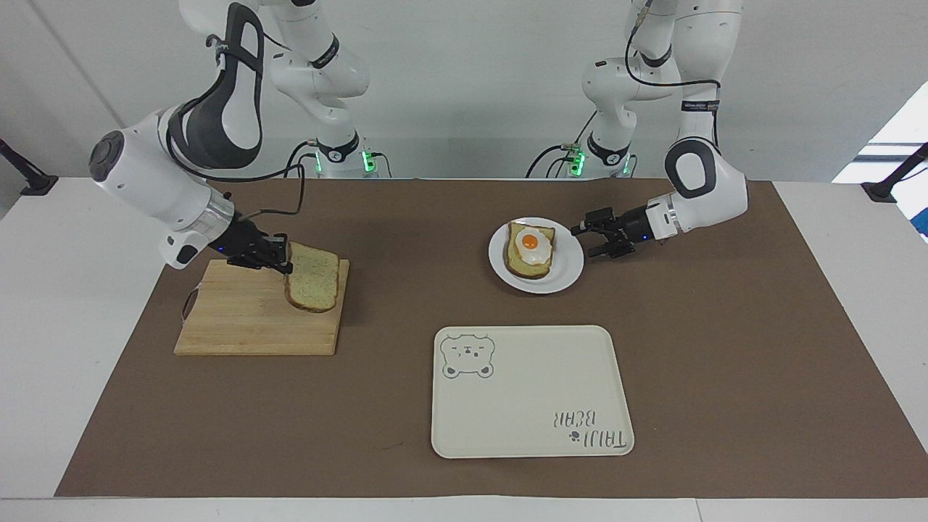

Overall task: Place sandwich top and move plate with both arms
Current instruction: 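Lift the bread with the right gripper while the left gripper grips the plate, then carry the bread with the right gripper over the egg toast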

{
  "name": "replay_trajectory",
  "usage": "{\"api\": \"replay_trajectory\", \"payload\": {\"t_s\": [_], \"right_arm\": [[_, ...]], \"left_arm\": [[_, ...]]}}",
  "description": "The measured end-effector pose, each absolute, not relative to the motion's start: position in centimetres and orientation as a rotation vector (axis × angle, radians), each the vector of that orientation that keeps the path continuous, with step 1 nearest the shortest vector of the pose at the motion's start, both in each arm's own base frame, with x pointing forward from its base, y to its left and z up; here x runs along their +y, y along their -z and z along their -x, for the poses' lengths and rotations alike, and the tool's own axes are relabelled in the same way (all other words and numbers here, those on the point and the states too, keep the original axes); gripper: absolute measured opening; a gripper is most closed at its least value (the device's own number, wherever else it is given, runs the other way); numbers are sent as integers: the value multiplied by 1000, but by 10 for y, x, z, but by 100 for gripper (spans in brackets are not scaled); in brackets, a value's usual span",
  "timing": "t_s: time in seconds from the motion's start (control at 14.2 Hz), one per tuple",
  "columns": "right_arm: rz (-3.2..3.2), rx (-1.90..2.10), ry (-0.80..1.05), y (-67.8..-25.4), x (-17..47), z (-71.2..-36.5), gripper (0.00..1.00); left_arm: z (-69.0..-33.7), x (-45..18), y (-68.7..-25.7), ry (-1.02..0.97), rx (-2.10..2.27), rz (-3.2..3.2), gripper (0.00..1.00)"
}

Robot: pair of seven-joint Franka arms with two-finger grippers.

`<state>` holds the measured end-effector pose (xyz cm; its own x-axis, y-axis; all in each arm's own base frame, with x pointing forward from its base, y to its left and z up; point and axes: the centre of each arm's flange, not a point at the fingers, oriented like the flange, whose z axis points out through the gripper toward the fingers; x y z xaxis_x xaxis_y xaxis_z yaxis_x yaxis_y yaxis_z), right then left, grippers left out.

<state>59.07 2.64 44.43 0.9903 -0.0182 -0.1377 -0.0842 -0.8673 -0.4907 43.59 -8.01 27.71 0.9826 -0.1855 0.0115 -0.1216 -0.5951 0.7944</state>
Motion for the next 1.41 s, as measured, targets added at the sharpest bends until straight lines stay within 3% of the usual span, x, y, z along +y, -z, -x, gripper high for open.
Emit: {"api": "replay_trajectory", "payload": {"t_s": [0.14, 0.28, 0.35, 0.42, 0.56, 0.77, 0.85, 1.06, 1.41], "right_arm": [[2581, 86, -199, -446, 52, -589, 5], [2577, 88, -237, -446, 82, -583, 5], [2573, 90, -259, -447, 99, -579, 5], [2564, 98, -280, -448, 117, -575, 5], [2559, 135, -296, -451, 153, -568, 5], [2575, 186, -280, -452, 209, -551, 5], [2581, 200, -275, -451, 229, -542, 5], [2565, 242, -259, -450, 274, -517, 5], [2516, 294, -248, -445, 299, -504, 5]], "left_arm": [[-430, -79, -262, 107, -205, -2204, 100], [-423, -79, -248, 119, -190, -2185, 84], [-422, -79, -246, 117, -184, -2179, 84], [-421, -79, -245, 118, -182, -2178, 77], [-420, -80, -245, 120, -183, -2177, 47], [-419, -79, -244, 121, -177, -2178, 11], [-420, -79, -245, 118, -169, -2169, 5], [-419, -78, -244, 120, -158, -2159, 5], [-417, -72, -243, 123, -137, -2149, 5]]}}
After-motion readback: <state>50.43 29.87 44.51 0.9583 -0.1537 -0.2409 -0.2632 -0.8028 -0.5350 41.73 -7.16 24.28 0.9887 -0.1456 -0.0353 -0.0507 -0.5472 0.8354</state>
